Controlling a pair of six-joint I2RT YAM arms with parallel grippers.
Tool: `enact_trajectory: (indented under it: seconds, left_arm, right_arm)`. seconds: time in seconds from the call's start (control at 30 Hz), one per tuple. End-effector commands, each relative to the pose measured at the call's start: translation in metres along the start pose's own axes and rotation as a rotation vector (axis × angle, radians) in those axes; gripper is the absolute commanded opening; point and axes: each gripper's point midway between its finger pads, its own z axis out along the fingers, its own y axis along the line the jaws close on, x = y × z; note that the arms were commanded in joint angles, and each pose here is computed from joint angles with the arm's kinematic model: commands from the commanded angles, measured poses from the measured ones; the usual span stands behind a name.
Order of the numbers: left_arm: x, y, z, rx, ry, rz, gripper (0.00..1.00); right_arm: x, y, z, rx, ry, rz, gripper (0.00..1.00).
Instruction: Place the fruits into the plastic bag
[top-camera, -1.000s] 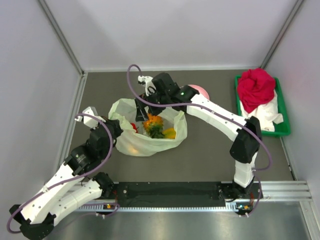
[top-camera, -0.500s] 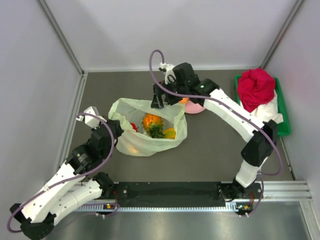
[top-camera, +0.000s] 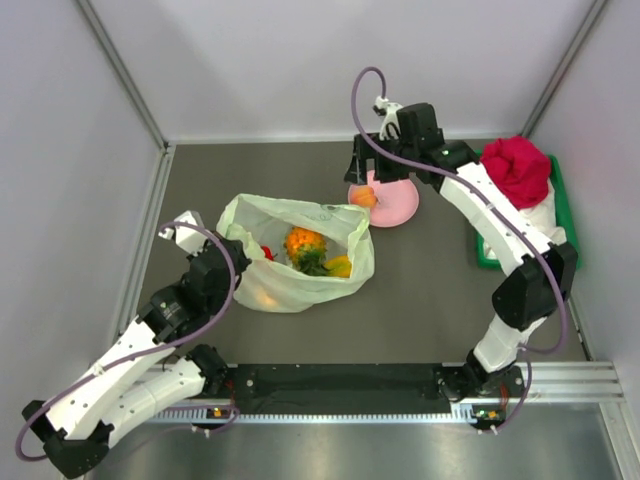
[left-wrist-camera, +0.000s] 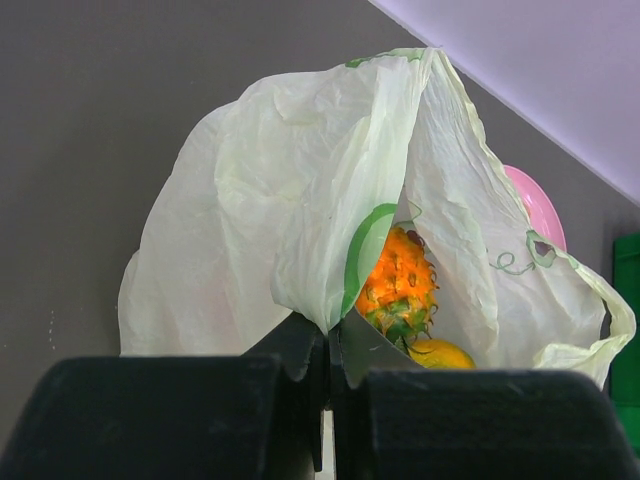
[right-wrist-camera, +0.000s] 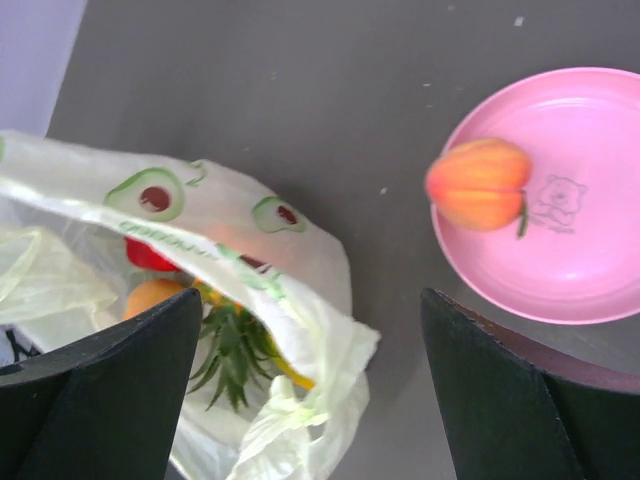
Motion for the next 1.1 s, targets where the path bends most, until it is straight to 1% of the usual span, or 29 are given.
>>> enact_trajectory:
  seconds: [0.0,0.2,0.43,0.57,0.77,1.07]
  left_arm:
    - [-0.011,-0.004,0.0,0.009,-0.039,-0.031,0.0]
    - [-0.01,0.0,0.0,-0.004,-0.043,-0.029,0.0]
    - [-0.013,0.003,-0.001,-0.013,-0.053,-0.036,0.0]
    - [-0.014,0.004,-0.002,-0.018,-0.057,-0.035,0.0]
    - [-0.012,0.004,0.0,-0.016,-0.06,-0.046,0.0]
    - [-0.01,-0.005,0.005,-0.008,-0.048,0.0,0.0]
  right_arm:
    - [-0.016,-0.034,0.008,0.083,-0.02,0.031,0.89]
    - [-0.014,-0.066,0.025,0.186,0.018,0.006,0.9]
    - [-0.004,-0.09,0.059,0.224,0.082,0.021,0.91]
    - [0.01,-0.104,0.079,0.247,0.141,0.01,0.92]
    - [0.019,-0.115,0.092,0.275,0.177,0.006,0.93]
    - [0.029,-0.125,0.104,0.291,0.202,0.004,0.93]
